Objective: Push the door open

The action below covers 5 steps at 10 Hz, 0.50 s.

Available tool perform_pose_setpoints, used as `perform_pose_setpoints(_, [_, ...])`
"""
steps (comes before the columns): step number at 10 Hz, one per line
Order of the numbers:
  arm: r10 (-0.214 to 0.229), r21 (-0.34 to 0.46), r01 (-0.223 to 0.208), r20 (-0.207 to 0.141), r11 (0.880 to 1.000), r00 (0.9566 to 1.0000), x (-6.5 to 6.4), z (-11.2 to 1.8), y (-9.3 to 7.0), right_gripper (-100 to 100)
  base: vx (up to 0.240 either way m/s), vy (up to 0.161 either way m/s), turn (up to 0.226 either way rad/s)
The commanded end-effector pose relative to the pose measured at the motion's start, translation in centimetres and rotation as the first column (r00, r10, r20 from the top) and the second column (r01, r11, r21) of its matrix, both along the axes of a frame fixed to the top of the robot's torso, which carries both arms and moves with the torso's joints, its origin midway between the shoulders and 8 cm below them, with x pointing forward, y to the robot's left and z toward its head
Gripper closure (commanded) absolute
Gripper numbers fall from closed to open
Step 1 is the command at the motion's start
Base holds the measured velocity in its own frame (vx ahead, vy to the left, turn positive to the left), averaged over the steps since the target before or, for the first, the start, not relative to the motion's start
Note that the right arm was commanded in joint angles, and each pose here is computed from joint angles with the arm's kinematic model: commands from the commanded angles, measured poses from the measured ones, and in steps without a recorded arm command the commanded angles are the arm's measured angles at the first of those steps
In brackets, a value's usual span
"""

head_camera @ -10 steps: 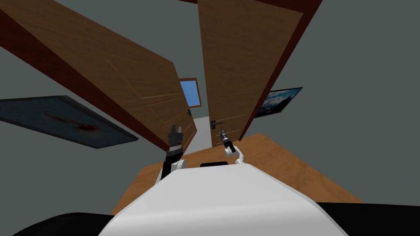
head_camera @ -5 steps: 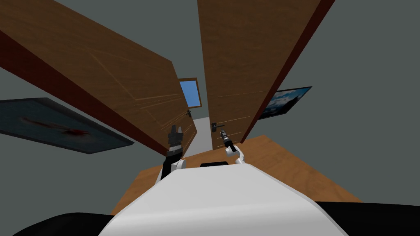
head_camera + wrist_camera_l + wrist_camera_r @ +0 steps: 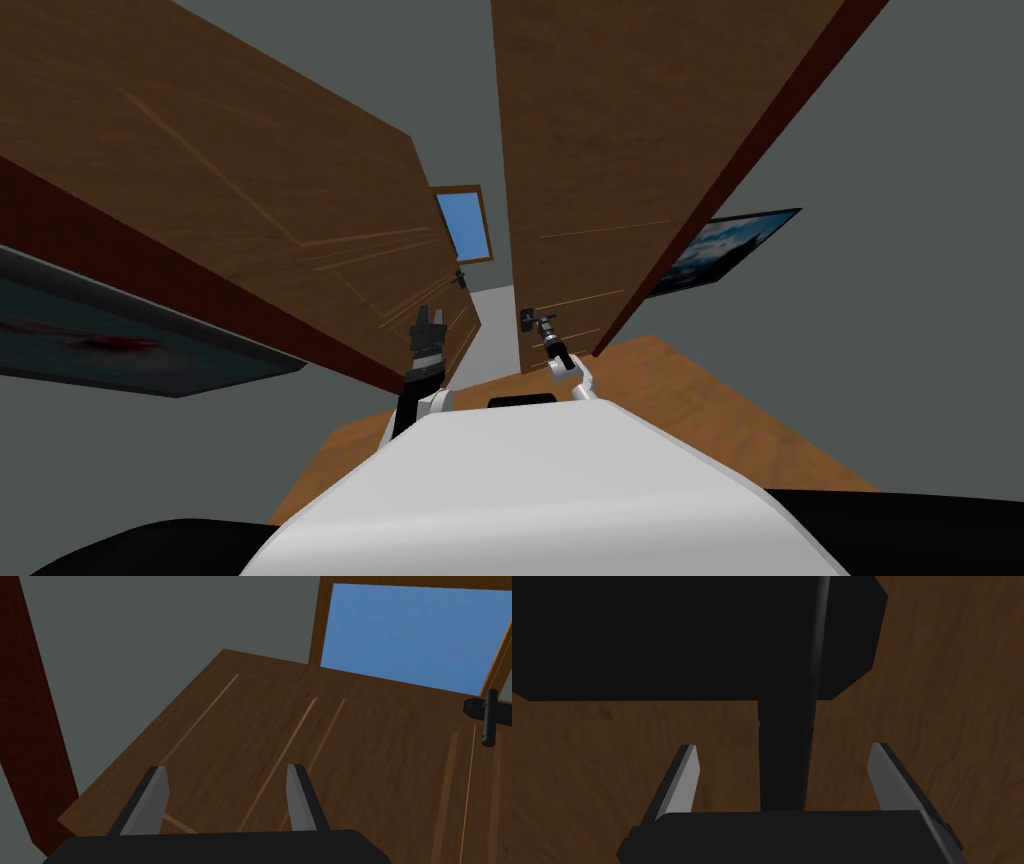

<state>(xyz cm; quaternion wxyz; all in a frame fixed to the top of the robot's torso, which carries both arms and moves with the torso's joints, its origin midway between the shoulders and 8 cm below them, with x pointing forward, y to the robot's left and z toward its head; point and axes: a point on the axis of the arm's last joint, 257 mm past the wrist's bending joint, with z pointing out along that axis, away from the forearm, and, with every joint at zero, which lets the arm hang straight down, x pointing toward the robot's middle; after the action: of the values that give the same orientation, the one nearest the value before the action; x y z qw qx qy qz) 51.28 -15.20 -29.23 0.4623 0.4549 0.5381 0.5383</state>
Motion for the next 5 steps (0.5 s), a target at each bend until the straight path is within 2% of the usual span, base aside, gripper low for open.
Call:
perform_pose_setpoints(1, [0.000, -0.001, 0.000, -0.001, 1.000, 1.0000, -0.02, -0.03, -0.02, 100, -0.012, -0.004, -0.003])
perform_pose_setpoints(5, [0.000, -0.001, 0.000, -0.001, 1.000, 1.0000, -0.02, -0.03, -0.02, 100, -0.010, -0.003, 0.005])
